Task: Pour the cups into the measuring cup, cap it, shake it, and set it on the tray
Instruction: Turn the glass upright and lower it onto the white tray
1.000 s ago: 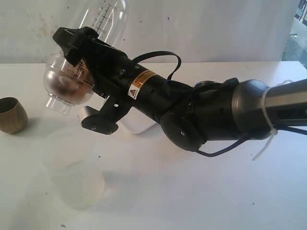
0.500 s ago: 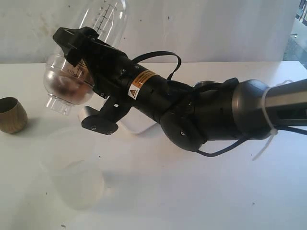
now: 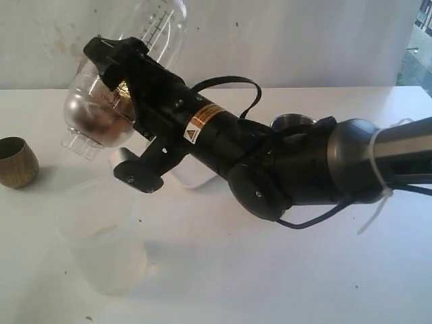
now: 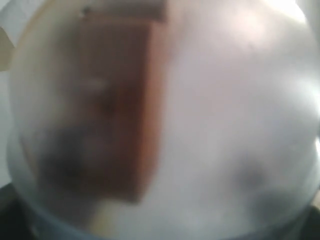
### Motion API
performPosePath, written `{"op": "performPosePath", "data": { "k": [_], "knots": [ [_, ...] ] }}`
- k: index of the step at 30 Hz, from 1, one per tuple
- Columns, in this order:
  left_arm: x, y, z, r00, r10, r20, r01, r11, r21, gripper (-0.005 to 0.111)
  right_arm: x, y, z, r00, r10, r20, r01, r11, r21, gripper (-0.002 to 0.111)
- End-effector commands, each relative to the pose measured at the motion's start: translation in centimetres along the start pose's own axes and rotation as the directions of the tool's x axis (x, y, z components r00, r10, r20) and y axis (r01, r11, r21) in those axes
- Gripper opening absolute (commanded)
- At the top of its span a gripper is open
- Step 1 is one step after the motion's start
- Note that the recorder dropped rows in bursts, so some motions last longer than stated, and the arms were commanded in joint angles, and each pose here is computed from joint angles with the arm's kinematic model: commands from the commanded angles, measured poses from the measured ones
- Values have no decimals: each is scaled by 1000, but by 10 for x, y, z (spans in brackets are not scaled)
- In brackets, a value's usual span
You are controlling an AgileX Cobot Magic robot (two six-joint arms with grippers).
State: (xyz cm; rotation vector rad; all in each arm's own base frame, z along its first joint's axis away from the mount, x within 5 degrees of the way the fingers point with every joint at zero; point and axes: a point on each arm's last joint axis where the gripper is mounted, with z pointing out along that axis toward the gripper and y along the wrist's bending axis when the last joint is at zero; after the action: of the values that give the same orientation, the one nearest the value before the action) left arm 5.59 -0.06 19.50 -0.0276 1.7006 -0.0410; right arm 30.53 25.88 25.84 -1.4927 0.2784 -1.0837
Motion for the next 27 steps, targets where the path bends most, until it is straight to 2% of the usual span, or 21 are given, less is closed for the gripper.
{"op": "performPosePath", "data": {
  "k": [1, 2, 3, 4, 5, 6, 7, 8, 9, 10, 12, 13, 18, 23, 25, 27],
  "knots": [
    [1, 0, 0, 1000, 5, 7, -5, 1000, -2, 0, 28, -7, -3, 694, 689, -210, -676, 724, 139, 0],
    [1, 0, 0, 1000, 5, 7, -5, 1000, -2, 0, 39, -4, -4, 470, 848, -245, -829, 519, 208, 0],
    [1, 0, 0, 1000, 5, 7, -5, 1000, -2, 0, 52, 0, -4, 207, 942, -263, -917, 280, 283, 0],
    [1, 0, 0, 1000, 5, 7, -5, 1000, -2, 0, 62, 7, -3, -29, 966, -257, -945, 58, 322, 0],
    [1, 0, 0, 1000, 5, 7, -5, 1000, -2, 0, 70, 14, -1, -228, 944, -238, -933, -142, 329, 0],
    [1, 0, 0, 1000, 5, 7, -5, 1000, -2, 0, 73, 21, 2, -351, 907, -233, -909, -271, 315, 0],
    [1, 0, 0, 1000, 5, 7, -5, 1000, -2, 0, 76, 28, 7, -440, 873, -211, -881, -375, 287, 0],
    [1, 0, 0, 1000, 5, 7, -5, 1000, -2, 0, 78, 33, 13, -466, 861, -201, -876, -419, 239, 0],
    [1, 0, 0, 1000, 5, 7, -5, 1000, -2, 0, 80, 38, 18, -450, 868, -208, -890, -416, 189, 0],
    [1, 0, 0, 1000, 5, 7, -5, 1000, -2, 0, 82, 43, 22, -472, 856, -209, -880, -445, 168, 0],
    [1, 0, 0, 1000, 5, 7, -5, 1000, -2, 0, 88, 52, 27, -539, 814, -214, -841, -508, 185, 0],
    [1, 0, 0, 1000, 5, 7, -5, 1000, -2, 0, 90, 56, 28, -550, 805, -222, -834, -514, 201, 0],
    [1, 0, 0, 1000, 5, 7, -5, 1000, -2, 0, 100, 73, 30, -543, 808, -228, -836, -497, 232, 0],
    [1, 0, 0, 1000, 5, 7, -5, 1000, -2, 0, 100, 106, 38, -549, 793, -265, -833, -491, 255, 0],
    [1, 0, 0, 1000, 5, 7, -5, 1000, -2, 0, 95, 123, 43, -524, 798, -296, -849, -466, 247, 0],
    [1, 0, 0, 1000, 5, 7, -5, 1000, -2, 0, 89, 135, 46, -519, 799, -304, -853, -463, 239, 0]
  ]
}}
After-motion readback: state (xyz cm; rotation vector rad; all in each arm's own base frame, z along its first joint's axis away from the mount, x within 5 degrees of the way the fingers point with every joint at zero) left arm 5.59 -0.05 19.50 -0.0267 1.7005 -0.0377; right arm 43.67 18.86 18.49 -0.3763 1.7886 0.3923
